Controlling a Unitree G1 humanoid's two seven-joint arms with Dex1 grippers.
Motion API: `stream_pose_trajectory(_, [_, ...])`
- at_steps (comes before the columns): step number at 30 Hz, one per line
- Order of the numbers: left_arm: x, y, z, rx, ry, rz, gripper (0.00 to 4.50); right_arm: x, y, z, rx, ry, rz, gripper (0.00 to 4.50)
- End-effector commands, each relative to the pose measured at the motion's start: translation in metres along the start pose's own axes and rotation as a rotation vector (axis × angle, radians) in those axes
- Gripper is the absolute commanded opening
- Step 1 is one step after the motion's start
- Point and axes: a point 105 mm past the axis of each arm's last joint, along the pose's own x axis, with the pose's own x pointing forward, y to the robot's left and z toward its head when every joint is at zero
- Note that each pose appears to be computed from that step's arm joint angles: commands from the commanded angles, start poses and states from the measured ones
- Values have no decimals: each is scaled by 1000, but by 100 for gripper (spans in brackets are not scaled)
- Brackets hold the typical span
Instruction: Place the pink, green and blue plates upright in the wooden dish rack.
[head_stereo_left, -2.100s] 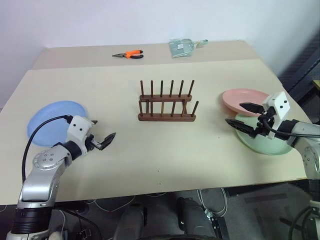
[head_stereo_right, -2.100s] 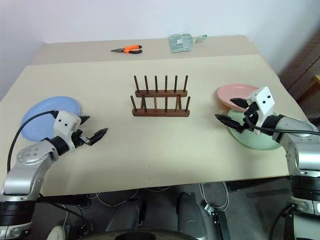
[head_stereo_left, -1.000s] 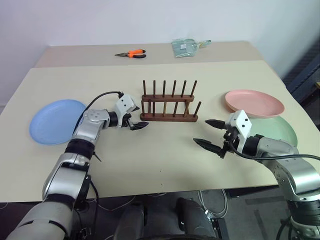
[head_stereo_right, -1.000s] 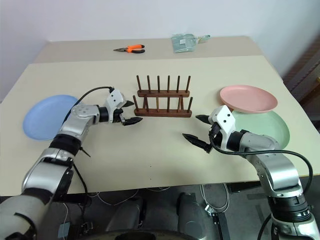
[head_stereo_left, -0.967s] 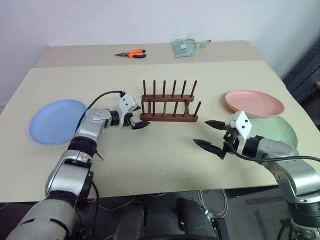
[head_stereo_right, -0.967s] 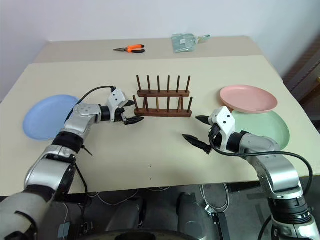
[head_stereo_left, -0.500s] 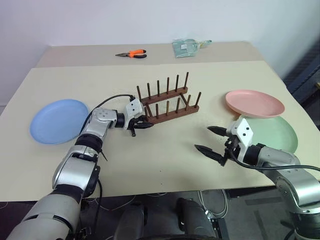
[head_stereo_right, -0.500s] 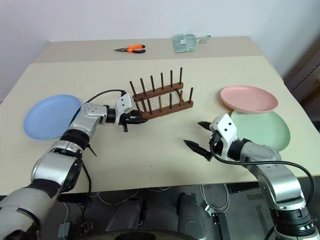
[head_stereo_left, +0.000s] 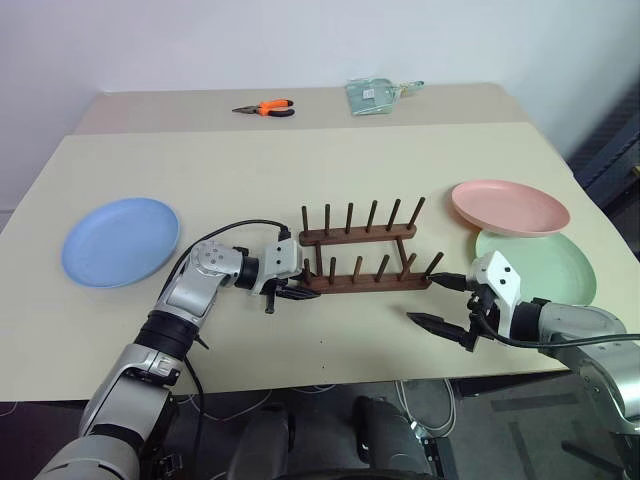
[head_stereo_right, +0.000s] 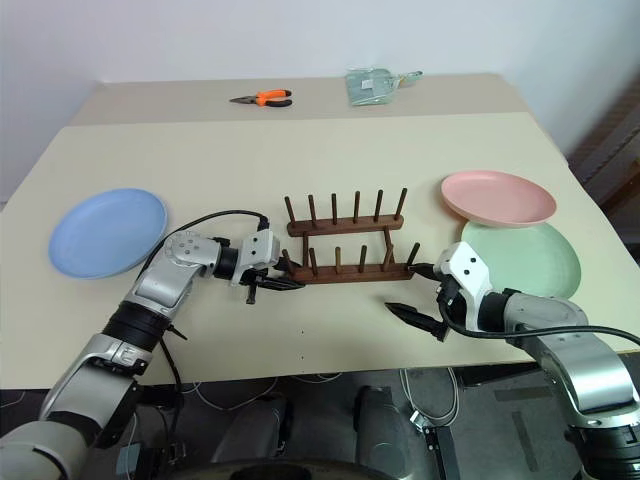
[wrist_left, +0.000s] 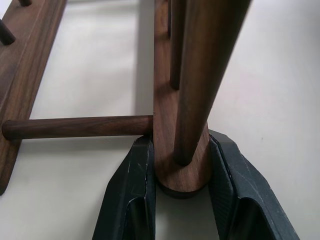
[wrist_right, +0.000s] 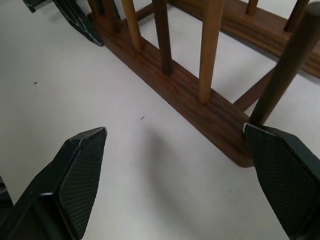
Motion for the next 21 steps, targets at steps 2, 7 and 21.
stream_pose_trajectory(2, [-1, 5, 7, 15, 10, 9, 220, -2, 2, 14, -44, -23, -4, 450])
stream_pose_trajectory(7, [-19, 8, 7, -37, 38, 76, 417, -8, 3, 6, -42, 49, -2, 272])
stream_pose_trajectory(21, [-15, -59, 6, -183, 46, 89, 92, 17, -9, -24, -103, 154, -95, 0])
